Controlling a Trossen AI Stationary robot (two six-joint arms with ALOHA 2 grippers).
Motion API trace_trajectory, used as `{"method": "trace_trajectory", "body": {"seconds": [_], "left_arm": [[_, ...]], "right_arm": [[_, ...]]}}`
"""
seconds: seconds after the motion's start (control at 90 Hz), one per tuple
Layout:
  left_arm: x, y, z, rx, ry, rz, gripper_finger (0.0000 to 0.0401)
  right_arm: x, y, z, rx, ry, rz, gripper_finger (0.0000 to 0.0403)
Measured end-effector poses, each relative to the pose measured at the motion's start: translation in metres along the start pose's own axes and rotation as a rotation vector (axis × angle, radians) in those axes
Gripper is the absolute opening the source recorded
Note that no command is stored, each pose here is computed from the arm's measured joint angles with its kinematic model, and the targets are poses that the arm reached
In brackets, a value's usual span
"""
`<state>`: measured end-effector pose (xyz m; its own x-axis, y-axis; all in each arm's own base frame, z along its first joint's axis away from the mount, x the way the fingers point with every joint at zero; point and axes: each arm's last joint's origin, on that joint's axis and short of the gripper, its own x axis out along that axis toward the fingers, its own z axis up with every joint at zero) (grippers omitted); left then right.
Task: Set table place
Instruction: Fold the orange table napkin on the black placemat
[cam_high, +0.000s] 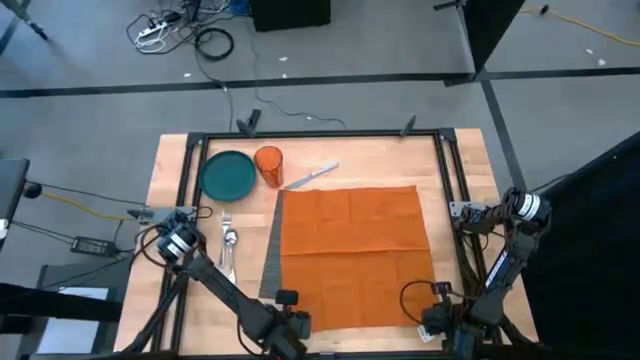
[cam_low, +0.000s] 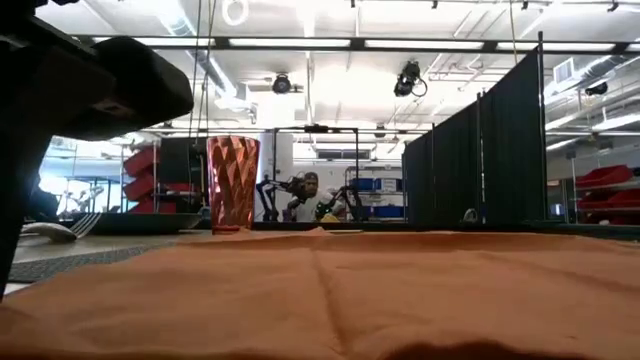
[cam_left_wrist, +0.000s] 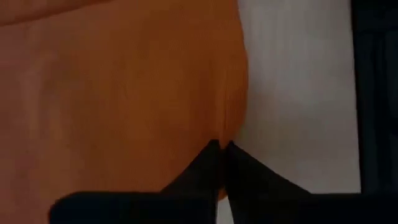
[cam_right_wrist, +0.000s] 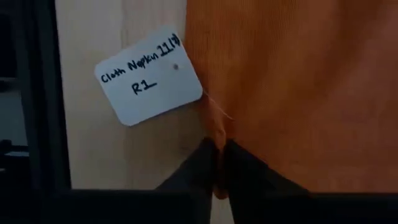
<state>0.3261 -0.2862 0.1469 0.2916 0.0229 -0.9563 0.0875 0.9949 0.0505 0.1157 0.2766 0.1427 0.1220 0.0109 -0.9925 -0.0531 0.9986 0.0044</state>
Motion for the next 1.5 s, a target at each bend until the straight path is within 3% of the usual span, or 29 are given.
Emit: {"method": "trace_trajectory", "body": {"seconds": [0.456,0.567,0.867,1.033,1.278,1.5], "left_arm": [[-0.053,-0.037,0.003,-0.049,-0.046,-0.062,0.0000],[-0.070,-0.035,0.005,-0.040,-0.058,0.010,0.0000],[-0.096,0.017,0.018,-0.031,0.024,0.318,0.0000],[-0.094,0.042,0.024,0.008,0.091,0.404,0.0000],[-0.087,0.084,0.039,0.020,0.144,0.526,0.0000],[-0.061,0.130,0.040,0.044,0.287,0.592,0.0000]], "right_arm": [[-0.028,0.025,0.012,0.046,-0.109,0.124,0.0000],[-0.037,0.025,0.015,0.055,-0.132,0.088,0.0000],[-0.082,-0.017,0.038,0.167,-0.261,-0.113,0.0000],[-0.090,-0.042,0.044,0.161,-0.201,-0.225,0.0000],[-0.096,-0.083,0.056,0.272,-0.096,-0.456,0.0000],[-0.075,-0.112,0.057,0.329,-0.021,-0.544,0.0000]]}}
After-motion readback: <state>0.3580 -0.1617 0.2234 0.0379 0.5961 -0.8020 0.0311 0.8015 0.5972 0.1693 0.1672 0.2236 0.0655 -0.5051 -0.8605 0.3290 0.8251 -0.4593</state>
